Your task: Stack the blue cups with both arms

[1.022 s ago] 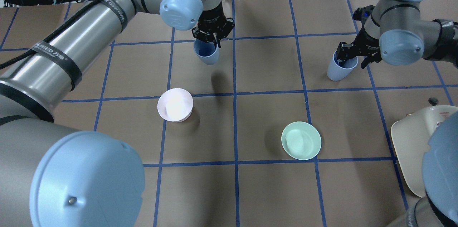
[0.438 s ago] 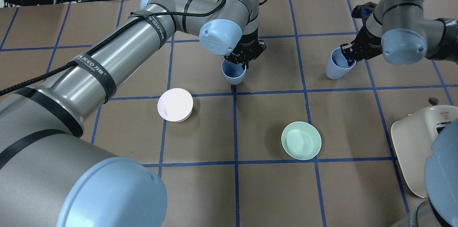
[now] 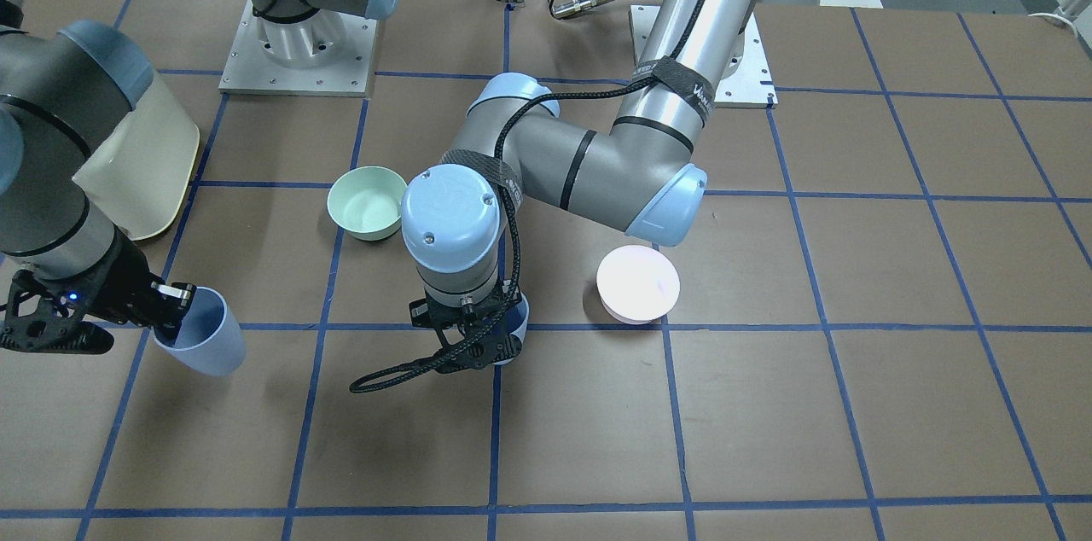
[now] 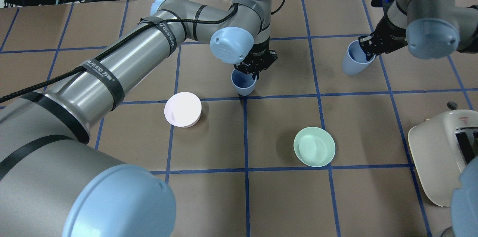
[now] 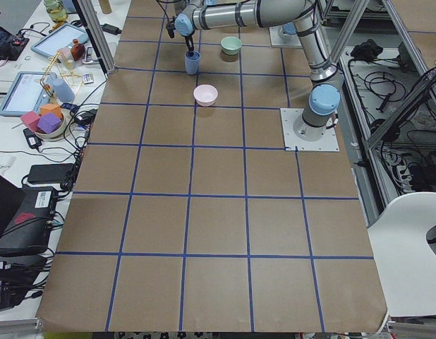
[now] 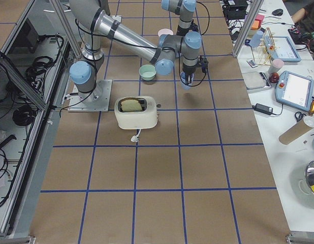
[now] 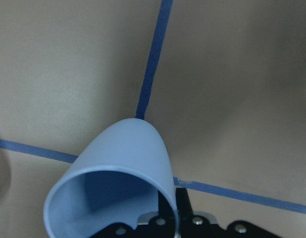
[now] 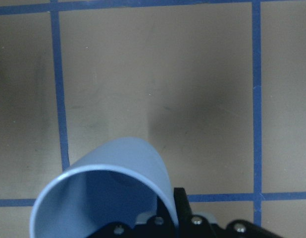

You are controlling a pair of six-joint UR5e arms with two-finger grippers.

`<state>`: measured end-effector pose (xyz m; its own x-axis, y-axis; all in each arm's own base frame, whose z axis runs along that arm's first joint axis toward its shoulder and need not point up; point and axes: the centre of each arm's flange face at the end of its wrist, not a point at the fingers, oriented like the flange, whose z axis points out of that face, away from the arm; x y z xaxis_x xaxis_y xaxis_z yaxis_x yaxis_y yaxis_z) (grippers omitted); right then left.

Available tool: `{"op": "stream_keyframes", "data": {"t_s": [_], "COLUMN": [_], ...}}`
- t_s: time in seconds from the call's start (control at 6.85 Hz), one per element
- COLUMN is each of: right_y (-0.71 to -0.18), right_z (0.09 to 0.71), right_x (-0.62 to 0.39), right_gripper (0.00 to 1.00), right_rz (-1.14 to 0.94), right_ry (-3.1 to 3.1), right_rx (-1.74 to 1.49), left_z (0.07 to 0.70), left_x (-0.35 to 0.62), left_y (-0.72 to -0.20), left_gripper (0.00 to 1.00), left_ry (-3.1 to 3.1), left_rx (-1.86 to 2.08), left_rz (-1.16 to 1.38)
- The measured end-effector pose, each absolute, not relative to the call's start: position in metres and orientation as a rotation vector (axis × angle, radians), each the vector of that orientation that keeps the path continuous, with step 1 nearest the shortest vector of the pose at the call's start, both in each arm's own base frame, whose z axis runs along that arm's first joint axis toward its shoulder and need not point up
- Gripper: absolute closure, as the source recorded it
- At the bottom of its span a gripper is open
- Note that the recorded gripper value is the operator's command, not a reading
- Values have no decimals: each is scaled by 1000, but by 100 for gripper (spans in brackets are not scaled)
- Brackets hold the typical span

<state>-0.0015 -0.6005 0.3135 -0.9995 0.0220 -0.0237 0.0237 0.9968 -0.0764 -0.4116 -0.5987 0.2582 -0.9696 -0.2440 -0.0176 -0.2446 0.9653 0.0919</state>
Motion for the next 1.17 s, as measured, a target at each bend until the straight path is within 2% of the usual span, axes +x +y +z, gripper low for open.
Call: {"op": "stream_keyframes", "data": {"t_s": [0.44, 0.88, 1.17], "right_y": [-600, -593, -576], "right_z": [336, 376, 387], "right_x": [25, 95, 187], "right_gripper": [99, 99, 99], "right_rz": [-127, -123, -126], "right_ry": [3098, 3065, 3045], "right_rx": [45, 161, 282], "left_z": [304, 400, 470], "left_x": [-384, -259, -208], "left_y": [-611, -645, -615], "left_gripper": [0, 0, 0], "left_ry": [3128, 3159, 3167], "left_rx": [-399, -254, -145], "left_rz": [106, 106, 122]}}
